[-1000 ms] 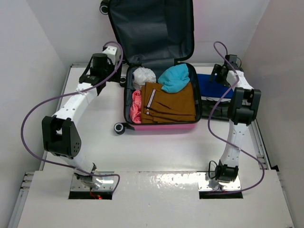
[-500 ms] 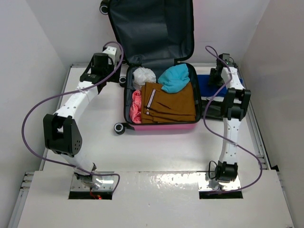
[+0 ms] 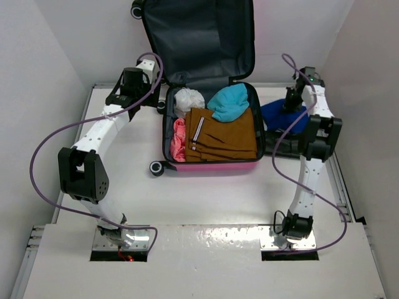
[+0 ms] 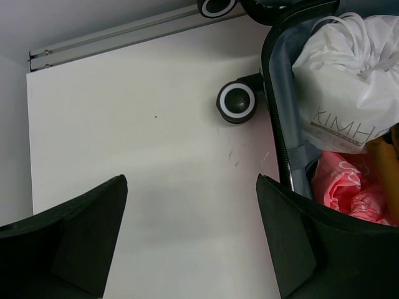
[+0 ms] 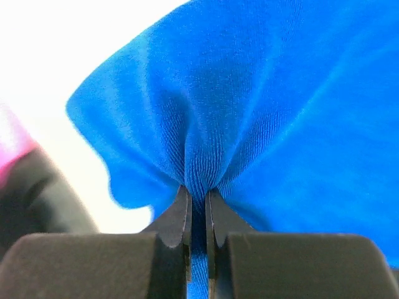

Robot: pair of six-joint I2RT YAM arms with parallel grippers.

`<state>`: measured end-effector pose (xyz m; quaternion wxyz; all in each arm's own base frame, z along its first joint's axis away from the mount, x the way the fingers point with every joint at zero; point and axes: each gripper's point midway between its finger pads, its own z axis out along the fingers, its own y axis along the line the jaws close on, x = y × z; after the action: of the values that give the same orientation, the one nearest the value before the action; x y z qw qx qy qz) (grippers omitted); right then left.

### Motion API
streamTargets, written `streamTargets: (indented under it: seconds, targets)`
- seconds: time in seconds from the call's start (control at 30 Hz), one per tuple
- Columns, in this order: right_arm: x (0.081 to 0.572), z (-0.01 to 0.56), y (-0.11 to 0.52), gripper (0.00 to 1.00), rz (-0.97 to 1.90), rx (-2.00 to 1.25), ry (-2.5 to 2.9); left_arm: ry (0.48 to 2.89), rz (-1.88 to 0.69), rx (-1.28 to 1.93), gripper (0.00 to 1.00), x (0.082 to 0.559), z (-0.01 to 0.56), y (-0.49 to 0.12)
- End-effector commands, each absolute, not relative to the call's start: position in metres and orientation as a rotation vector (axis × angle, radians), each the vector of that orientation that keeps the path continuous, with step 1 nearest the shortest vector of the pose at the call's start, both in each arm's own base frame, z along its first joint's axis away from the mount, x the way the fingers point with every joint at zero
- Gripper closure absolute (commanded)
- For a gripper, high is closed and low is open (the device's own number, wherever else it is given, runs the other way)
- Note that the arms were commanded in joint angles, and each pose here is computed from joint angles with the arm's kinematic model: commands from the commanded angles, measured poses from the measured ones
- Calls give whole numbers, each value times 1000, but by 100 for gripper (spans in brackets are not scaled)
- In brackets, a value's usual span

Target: Pack the luggage

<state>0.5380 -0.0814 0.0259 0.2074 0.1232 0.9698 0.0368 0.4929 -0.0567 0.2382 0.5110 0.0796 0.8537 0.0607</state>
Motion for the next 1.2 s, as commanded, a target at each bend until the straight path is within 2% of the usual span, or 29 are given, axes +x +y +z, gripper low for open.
streamTargets:
  seconds: [0.0, 0.03, 0.17, 0.23, 0.27, 0.3, 0.4, 0.53, 0.67, 0.8, 1.0, 1.17]
  targets:
    - [566, 194, -45, 100, 348, 290, 2261, 2016, 111, 186, 11, 495, 255, -60]
    - [573, 235, -32, 100, 406, 230, 2130, 2017, 93, 182, 11, 494, 255, -63]
    - [569, 305, 45, 100, 556, 44, 1992, 2007, 65, 182, 11, 496, 257, -67]
    - [562, 325, 91, 100, 699, -13, 1935, 1998, 64, 180, 11, 497, 259, -67]
    - [566, 334, 94, 100, 710, -20, 1895, 1998, 64, 180, 11, 497, 259, -67]
    - [560, 341, 140, 100, 794, -84, 1873, 1998, 64, 180, 11, 497, 259, -67]
    - [562, 352, 182, 100, 894, -123, 1821, 1996, 64, 180, 11, 495, 260, -67]
    - [567, 333, 248, 100, 1041, -163, 1823, 1996, 89, 157, 11, 490, 259, -58]
    - [583, 268, 271, 100, 995, -107, 1932, 1990, 99, 131, 11, 482, 260, -50]
    - [594, 179, 243, 100, 797, 49, 2121, 1996, 122, 106, 11, 474, 258, -38]
    - [565, 106, 178, 100, 469, 70, 2354, 2009, 137, 86, 11, 464, 252, -26]
    - [546, 76, 167, 100, 340, -72, 2461, 2022, 135, 85, 11, 469, 247, -24]
